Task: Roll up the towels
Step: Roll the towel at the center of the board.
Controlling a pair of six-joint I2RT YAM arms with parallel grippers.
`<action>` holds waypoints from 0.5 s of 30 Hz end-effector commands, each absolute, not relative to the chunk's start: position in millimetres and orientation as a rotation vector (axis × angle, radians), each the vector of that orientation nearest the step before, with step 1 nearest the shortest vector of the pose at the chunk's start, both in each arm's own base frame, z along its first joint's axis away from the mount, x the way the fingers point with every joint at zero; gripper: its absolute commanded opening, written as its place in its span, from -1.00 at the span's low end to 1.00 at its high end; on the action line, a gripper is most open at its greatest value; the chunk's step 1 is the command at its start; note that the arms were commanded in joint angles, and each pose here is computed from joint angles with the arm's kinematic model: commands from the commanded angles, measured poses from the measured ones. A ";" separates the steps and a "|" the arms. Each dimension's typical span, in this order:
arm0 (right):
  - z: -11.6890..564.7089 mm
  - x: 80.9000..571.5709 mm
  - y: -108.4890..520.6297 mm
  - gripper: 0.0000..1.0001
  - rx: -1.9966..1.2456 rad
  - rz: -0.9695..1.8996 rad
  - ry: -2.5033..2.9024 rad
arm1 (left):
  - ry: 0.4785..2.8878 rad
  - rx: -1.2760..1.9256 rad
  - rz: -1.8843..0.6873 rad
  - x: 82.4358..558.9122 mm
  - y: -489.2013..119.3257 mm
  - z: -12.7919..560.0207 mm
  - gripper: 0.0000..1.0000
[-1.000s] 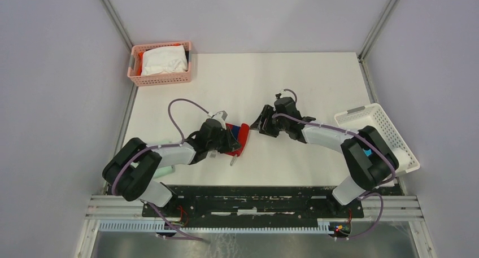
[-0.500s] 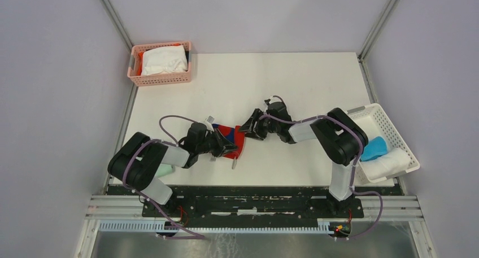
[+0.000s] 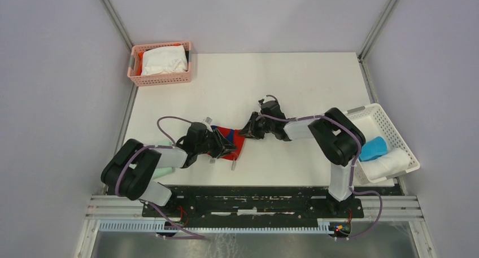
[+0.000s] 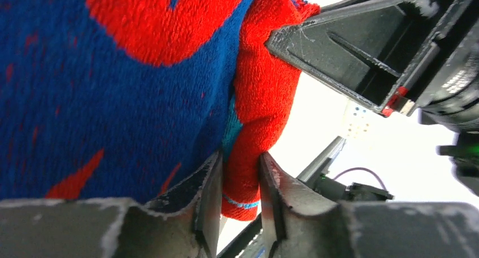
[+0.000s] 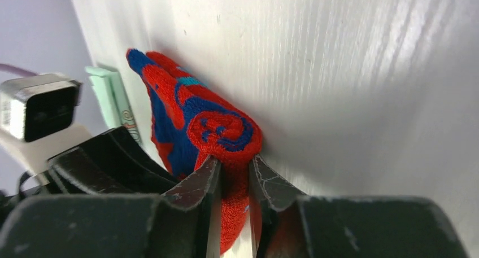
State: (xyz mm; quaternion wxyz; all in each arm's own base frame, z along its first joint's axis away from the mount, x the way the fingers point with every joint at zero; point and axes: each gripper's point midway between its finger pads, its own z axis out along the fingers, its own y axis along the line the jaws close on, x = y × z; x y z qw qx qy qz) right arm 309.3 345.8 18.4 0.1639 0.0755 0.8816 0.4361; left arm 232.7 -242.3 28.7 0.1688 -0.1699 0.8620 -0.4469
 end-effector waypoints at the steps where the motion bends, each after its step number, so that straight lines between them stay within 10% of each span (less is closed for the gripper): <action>1: 10.9 305.7 302.1 -0.61 0.160 0.782 2.629 | 2.543 -0.370 -0.982 223.3 -225.9 23.0 -0.20; 15: 42.5 302.4 256.5 -0.67 0.203 0.156 2.675 | 2.119 0.184 -0.258 217.2 -277.5 120.8 0.34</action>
